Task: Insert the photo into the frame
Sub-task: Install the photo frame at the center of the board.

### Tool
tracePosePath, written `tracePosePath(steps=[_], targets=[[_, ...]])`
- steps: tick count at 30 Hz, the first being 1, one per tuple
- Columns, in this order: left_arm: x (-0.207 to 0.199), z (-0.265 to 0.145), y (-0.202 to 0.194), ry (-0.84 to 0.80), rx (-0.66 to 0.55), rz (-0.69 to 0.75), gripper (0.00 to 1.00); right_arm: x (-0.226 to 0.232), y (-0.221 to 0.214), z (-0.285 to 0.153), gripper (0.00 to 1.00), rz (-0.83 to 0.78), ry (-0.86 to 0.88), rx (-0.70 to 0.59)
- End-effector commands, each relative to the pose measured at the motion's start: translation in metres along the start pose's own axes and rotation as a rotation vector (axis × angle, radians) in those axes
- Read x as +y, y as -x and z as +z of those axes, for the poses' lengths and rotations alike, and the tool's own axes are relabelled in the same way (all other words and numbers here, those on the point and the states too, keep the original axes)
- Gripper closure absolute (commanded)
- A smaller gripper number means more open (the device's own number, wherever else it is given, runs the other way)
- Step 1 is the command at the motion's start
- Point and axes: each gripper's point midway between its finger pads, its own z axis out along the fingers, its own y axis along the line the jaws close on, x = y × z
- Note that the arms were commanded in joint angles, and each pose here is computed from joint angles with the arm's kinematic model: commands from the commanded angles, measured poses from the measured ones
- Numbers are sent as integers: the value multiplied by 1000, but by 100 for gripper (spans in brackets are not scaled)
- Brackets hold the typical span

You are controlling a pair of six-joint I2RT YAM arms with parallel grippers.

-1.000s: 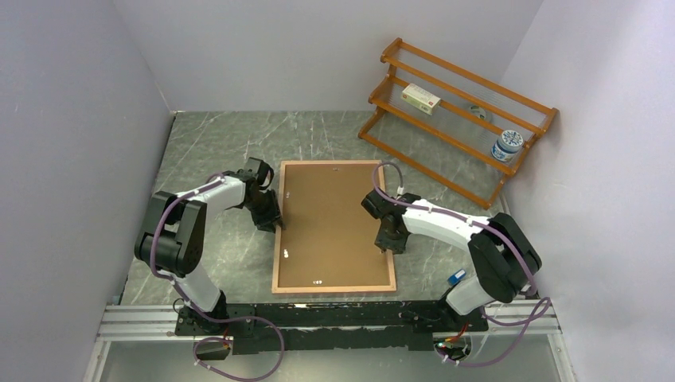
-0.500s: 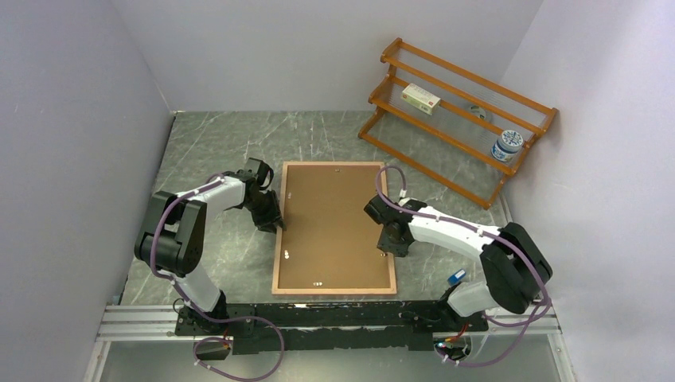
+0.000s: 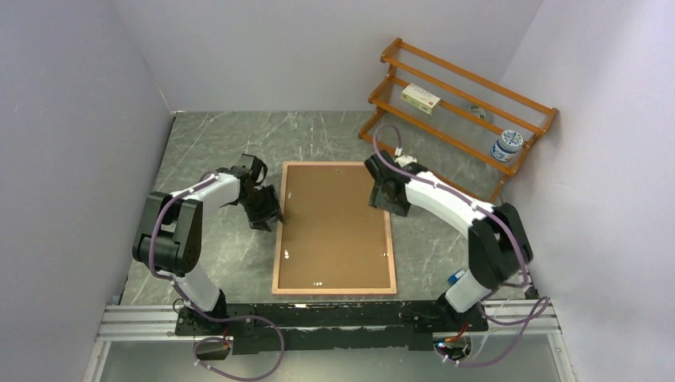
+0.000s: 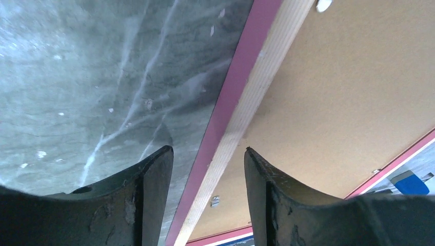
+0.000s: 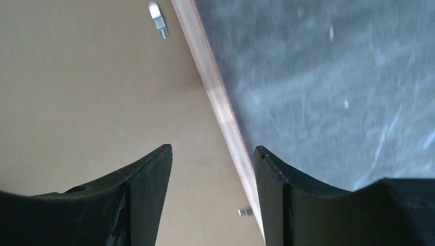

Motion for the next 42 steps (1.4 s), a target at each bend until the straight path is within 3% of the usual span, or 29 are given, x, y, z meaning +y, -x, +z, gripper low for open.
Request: tracePosePath(steps=[1,6,15,24,31,40,42], targets=[[-15,-18,22,-58,-59,47,40,15,52,20,36,-89,-18,-51],[-16,-11,33,-62,-61,25,37,32,76,50,31,-132,-29,-23],[-17,-8,45,-70,-97,64,36,49,80,92,35,-208,-3,47],[-11,-4,44,-54,-83,114,39,37,52,108,53,-255,31,147],[-8,3,42,-52,-67,111,41,25,45,110,57,-215,90,186],[-9,8,41,-58,-49,103,46,22,36,113,73,-194,117,198],[-9,8,40,-59,-50,101,47,24,35,110,80,-191,139,197]])
